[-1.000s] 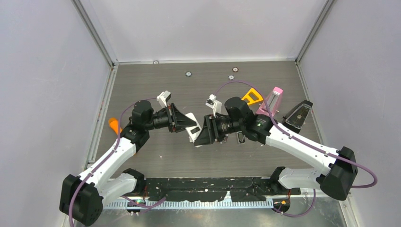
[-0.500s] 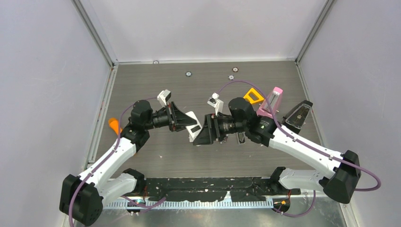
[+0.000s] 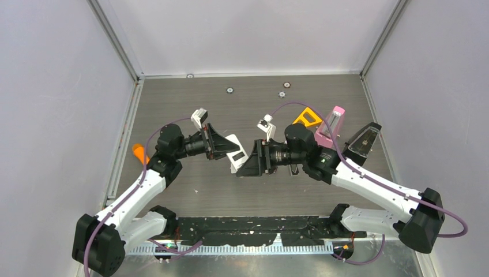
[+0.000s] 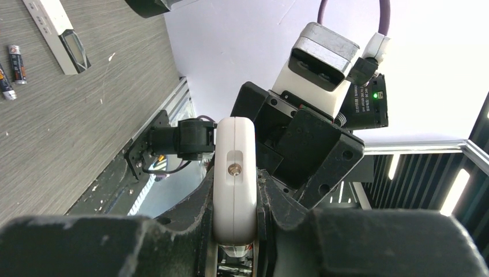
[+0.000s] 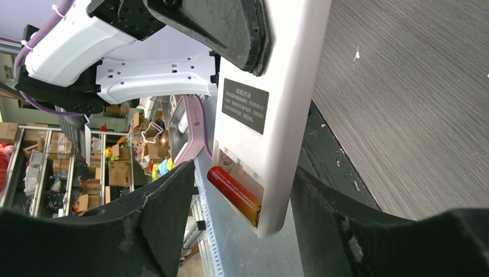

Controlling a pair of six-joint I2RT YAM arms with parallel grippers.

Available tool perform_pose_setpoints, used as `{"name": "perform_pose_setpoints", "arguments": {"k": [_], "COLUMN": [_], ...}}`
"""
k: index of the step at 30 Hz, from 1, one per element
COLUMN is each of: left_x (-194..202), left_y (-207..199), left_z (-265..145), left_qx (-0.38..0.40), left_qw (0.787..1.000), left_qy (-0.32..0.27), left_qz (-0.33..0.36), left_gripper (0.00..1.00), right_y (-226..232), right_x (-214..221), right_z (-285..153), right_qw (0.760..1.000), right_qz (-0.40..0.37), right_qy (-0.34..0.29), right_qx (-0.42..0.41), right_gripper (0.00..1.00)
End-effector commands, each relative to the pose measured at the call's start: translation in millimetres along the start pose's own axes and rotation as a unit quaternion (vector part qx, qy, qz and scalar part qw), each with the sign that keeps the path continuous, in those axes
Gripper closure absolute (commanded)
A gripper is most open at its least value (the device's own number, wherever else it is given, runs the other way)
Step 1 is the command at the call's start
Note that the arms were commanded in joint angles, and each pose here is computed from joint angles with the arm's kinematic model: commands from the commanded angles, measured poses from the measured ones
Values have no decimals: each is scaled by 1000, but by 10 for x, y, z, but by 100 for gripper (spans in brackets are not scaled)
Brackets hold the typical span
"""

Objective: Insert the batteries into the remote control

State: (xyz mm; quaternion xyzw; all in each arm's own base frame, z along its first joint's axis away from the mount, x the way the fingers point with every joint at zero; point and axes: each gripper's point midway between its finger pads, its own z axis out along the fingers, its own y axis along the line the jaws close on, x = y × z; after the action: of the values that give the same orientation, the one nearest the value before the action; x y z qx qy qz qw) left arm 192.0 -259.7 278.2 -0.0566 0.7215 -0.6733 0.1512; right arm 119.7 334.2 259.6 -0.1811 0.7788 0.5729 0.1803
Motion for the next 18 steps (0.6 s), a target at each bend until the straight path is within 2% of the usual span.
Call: {"name": "perform_pose_setpoints", "arguments": {"k": [1,9,18], "left_x": [47,61,61], "left_y": [-232,-292,-288], "left_z": [-40,-58,-59], "left_qx": [46,58,58], "left_qw": [998,997,997], "left_qy": [5,5,5], "left_qz": [33,44,42], "left_gripper": [100,100,100], "right_y": [269,243,175], "right_x": [-139,-170,-167], "right_z": [-83,-100,-103], "right_qw": [998,998,998], "right_qz": [-19,-6,19], "right_qy": [-36,-45,-43], "right_qx": [-42,-37,-38], "right_gripper": [36,32,55]}}
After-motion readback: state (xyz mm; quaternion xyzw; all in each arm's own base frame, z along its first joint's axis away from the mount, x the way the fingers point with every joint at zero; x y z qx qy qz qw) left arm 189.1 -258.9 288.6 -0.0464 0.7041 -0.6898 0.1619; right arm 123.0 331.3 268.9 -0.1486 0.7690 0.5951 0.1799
